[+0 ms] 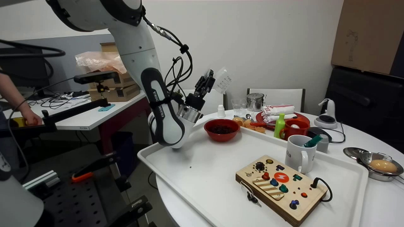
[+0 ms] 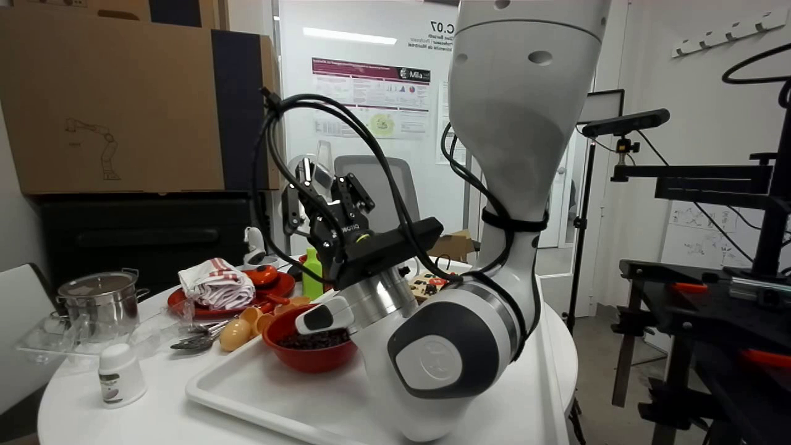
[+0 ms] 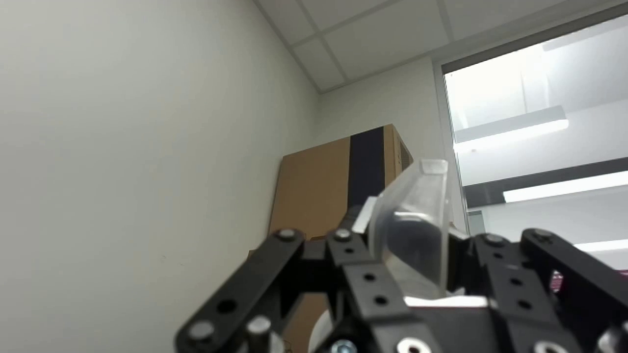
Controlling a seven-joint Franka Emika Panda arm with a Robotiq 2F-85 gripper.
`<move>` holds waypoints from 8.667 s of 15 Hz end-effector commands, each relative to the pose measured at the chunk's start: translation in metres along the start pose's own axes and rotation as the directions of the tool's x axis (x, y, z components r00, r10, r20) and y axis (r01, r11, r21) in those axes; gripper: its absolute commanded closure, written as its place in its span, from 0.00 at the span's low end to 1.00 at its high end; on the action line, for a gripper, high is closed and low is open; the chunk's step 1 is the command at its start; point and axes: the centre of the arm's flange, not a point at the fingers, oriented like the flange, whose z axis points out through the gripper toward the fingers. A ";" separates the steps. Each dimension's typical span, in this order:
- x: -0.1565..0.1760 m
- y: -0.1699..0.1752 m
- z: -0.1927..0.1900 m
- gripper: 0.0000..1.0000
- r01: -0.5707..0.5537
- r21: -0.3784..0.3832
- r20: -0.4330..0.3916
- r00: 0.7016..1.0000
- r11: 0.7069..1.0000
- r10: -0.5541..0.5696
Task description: Pour the contents in the clear jug into the red bowl on the table.
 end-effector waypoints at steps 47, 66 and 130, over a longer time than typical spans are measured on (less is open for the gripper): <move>-0.002 -0.103 0.024 0.90 -0.541 0.806 -0.138 0.225 0.241 0.965; -0.015 -0.108 0.085 0.90 -0.048 0.982 0.169 -0.183 -0.181 0.968; 0.067 -0.139 0.079 0.00 -0.287 0.762 0.640 0.475 -0.580 0.605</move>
